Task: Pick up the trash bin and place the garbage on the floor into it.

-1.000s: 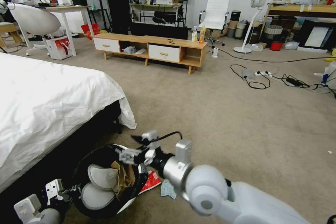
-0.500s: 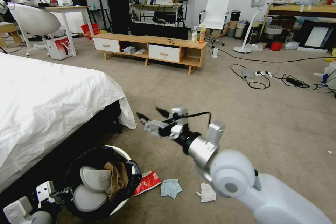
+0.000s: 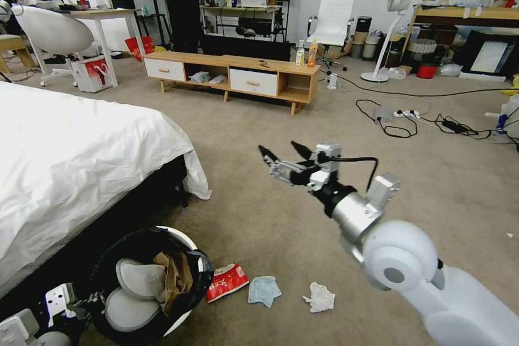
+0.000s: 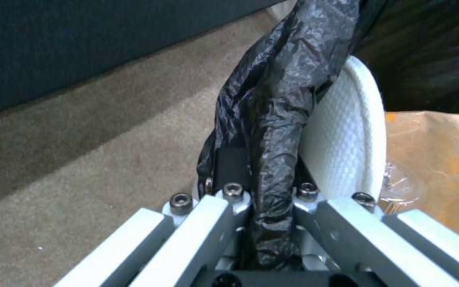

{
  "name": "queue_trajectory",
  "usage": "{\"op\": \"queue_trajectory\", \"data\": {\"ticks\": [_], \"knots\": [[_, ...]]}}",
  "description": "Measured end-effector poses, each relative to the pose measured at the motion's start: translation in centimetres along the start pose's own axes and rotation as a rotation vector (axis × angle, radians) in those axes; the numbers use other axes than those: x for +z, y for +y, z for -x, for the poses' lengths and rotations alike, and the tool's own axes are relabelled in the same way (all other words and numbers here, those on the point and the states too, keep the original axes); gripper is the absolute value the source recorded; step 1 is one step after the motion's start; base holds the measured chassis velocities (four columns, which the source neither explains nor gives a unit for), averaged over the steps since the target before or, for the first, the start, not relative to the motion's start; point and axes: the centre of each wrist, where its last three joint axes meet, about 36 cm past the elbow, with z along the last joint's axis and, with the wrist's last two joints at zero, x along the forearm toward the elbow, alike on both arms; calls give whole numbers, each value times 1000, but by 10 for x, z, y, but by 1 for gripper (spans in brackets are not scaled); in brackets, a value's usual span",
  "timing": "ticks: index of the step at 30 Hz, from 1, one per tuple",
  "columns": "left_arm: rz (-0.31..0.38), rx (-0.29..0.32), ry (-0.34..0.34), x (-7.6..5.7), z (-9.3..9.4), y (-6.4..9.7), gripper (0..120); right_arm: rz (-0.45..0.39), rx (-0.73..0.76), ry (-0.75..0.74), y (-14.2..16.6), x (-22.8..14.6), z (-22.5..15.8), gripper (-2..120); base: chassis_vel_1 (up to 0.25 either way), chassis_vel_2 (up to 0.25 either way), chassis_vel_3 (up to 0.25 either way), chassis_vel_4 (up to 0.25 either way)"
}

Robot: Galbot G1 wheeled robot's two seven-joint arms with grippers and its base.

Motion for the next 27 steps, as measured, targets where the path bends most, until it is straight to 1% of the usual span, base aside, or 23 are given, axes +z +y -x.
{"op": "queue_trajectory", "data": {"ticks": [4, 7, 10, 13, 14, 15, 16, 19, 20, 23, 26, 27], "knots": [[-2, 3, 0, 1, -1, 0, 2, -8, 28, 1, -6, 0, -6, 100, 0, 0, 0, 0], [-2, 9, 3, 2, -3, 0, 2, -43, 116, 44, -19, 6, -16, 100, 0, 0, 0, 0], [-1, 10, 2, 1, -4, 0, 2, -55, 148, 70, -25, 8, -18, 100, 0, 0, 0, 0], [-3, 9, 0, 1, -5, 0, 2, -73, 214, 158, -38, 14, -26, 100, 0, 0, 0, 0], [-3, 9, 0, 1, -5, 0, 2, -73, 214, 158, -38, 14, -26, 100, 0, 0, 0, 0], [-3, 10, 3, 2, -6, 1, 2, -78, 233, 200, -41, 18, -30, 100, 0, 0, 0, 0], [-3, 10, 3, 2, -6, 1, 2, -78, 233, 200, -41, 18, -30, 100, 0, 0, 0, 0], [-1, 9, 1, 2, -8, 2, 2, -82, 256, 276, -42, 23, -35, 100, 0, 0, 0, 0], [-1, 9, 1, 2, -8, 2, 2, -82, 256, 276, -42, 23, -35, 100, 0, 0, 0, 0], [1, 9, 0, 1, -9, 2, 2, -67, 264, 358, -38, 25, -38, 100, 0, 0, 0, 0], [1, 9, 1, 2, -9, 3, 2, -68, 262, 375, -37, 24, -39, 100, 0, 0, 0, 0], [3, 8, 3, 2, -10, 3, 2, -71, 261, 406, -35, 23, -42, 100, 0, 0, 0, 0]]}}
